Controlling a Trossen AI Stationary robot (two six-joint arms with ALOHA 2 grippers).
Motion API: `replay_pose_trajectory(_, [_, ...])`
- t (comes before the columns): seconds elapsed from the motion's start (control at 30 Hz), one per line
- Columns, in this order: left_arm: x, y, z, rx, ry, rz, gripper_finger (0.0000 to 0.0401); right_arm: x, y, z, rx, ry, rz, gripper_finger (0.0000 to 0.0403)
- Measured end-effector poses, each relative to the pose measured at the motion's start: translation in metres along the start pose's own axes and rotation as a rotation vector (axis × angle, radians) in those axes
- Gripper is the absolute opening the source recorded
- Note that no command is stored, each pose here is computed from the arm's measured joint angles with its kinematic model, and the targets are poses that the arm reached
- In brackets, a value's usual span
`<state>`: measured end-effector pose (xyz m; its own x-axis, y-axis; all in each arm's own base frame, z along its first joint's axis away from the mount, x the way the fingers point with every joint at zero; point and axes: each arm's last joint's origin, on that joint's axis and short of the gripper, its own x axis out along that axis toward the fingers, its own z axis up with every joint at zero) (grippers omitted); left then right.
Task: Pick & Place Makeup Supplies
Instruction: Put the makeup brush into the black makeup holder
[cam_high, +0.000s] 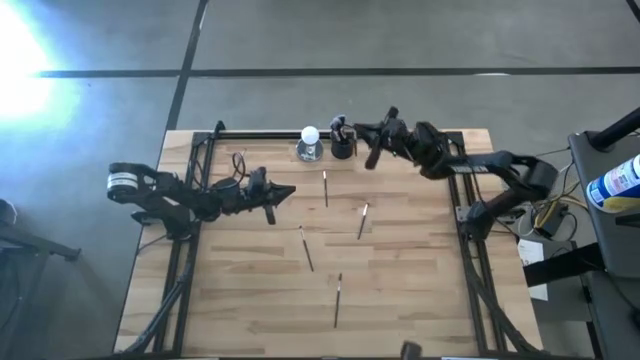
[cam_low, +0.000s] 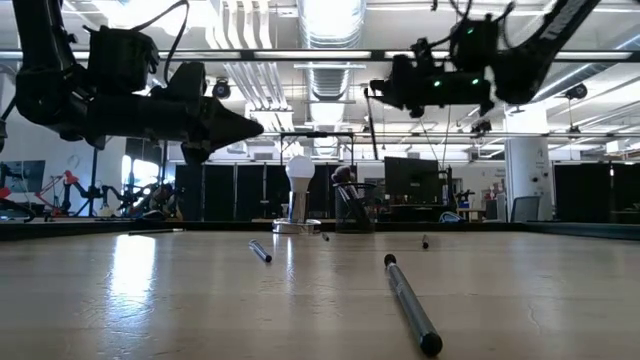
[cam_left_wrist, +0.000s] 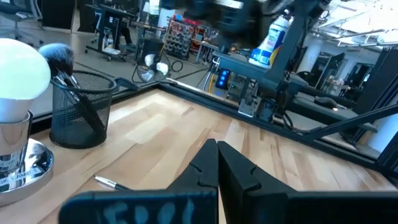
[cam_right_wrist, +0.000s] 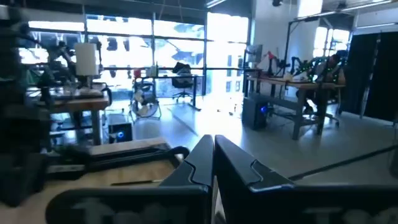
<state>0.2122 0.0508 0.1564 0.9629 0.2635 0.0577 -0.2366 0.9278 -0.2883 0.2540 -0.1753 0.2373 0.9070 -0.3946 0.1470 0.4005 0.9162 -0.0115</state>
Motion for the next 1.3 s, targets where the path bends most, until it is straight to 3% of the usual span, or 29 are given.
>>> replay_pose_trajectory(0.33, [0.002,-0.001,0.001,-0.016,-0.003,0.0,0.0,0.061,-0.046,-0.035,-0.061,0.052,-0.075,0.0008])
replay_pose_trajectory(0.53, [0.002,0.0,0.001,-0.027,-0.002,0.007,0.0,0.062,-0.049,-0.061,-0.044,0.131,-0.079,0.0008])
replay_pose_trajectory(0.83, [0.004,-0.001,0.002,-0.025,0.0,0.008,0.0,0.058,-0.05,-0.076,-0.016,0.278,-0.107,0.0014])
replay_pose_trajectory(1.1, [0.007,-0.001,0.002,-0.036,0.012,0.012,0.0,0.054,-0.048,-0.07,-0.02,0.348,-0.111,0.0086])
replay_pose_trajectory(1.3, [0.01,-0.001,0.002,-0.039,0.031,0.017,0.0,0.045,-0.043,-0.043,-0.025,0.411,-0.101,0.0135])
